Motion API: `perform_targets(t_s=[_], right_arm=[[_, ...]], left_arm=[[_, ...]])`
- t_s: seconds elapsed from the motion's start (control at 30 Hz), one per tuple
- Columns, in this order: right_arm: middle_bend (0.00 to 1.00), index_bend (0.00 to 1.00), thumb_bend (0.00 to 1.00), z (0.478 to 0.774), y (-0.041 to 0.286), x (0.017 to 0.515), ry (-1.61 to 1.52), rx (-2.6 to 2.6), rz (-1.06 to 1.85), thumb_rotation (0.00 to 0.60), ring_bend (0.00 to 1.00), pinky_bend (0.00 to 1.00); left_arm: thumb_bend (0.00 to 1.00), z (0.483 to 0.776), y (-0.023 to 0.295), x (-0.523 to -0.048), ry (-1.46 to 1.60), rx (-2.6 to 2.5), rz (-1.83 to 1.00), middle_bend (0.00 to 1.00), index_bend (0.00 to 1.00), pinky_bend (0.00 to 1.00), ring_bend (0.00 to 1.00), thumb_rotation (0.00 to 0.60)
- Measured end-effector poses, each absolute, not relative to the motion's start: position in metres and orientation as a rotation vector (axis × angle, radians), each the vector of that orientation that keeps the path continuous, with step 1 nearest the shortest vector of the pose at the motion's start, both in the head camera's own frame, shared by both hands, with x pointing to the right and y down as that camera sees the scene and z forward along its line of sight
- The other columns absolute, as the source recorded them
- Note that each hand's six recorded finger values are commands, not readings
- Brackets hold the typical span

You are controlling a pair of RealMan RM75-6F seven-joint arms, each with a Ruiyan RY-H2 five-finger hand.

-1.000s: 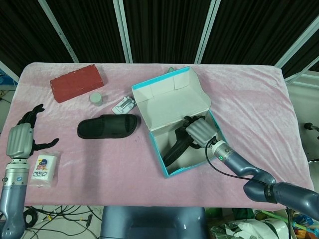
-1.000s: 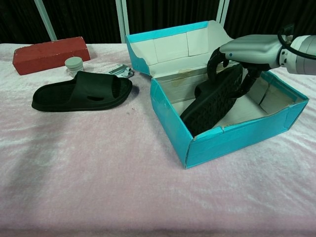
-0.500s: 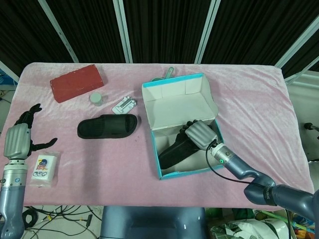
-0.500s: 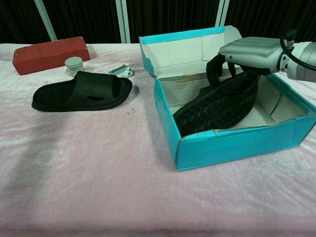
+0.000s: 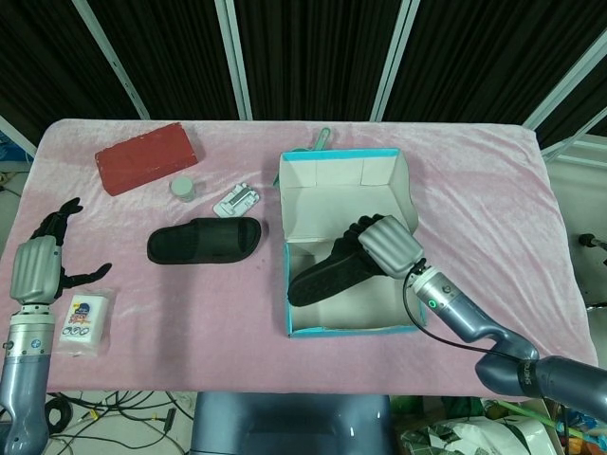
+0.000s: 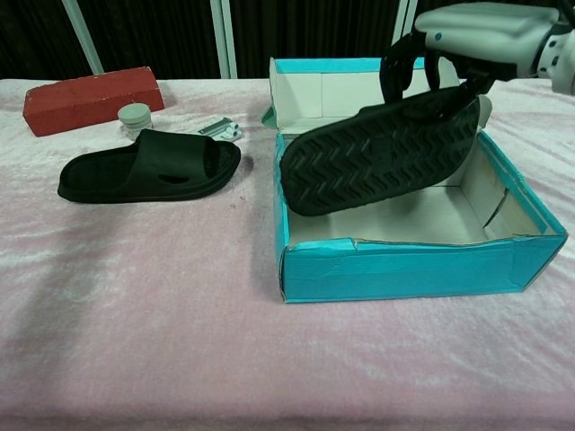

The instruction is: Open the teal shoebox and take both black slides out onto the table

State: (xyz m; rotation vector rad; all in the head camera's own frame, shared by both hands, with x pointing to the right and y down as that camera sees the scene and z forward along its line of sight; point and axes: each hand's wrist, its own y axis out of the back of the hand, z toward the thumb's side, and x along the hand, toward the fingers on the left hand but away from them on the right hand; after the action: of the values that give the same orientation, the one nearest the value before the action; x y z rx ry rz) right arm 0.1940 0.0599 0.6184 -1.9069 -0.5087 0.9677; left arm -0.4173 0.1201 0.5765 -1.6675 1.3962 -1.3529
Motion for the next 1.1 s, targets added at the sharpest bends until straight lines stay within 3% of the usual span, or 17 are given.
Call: perform_targets(t_s=[0.27, 0.5, 0.77, 1.1], right_arm=[[0.55, 0.76, 0.65, 0.576, 0.046, 0.219, -0.620, -1.850, 0.938, 0.600, 0.37, 0.49], [0.55, 0.76, 0.65, 0.557, 0.032, 0.280, -0.786, -1.772, 1.040, 0.600, 0.37, 0.49], [0.55, 0.76, 0.65, 0.568, 0.020, 0.353, -0.913, -1.678, 1.222, 0.600, 0.37, 0.48], [0.55, 0.76, 0.65, 0.612, 0.026, 0.437, -0.964, -1.595, 1.506, 0.600, 0.37, 0.47]], left_arm=[[0.00, 0.574, 0.121, -0.418, 1.399, -1.661, -1.347, 0.17, 0.09, 0.27, 0.13, 0.600], [0.00, 0.567, 0.128, -0.418, 1.392, -1.644, -1.332, 0.18, 0.09, 0.27, 0.13, 0.600], [0.00, 0.556, 0.137, -0.413, 1.371, -1.639, -1.304, 0.18, 0.09, 0.27, 0.13, 0.600], [0.00, 0.547, 0.148, -0.408, 1.364, -1.645, -1.287, 0.17, 0.09, 0.27, 0.13, 0.600]])
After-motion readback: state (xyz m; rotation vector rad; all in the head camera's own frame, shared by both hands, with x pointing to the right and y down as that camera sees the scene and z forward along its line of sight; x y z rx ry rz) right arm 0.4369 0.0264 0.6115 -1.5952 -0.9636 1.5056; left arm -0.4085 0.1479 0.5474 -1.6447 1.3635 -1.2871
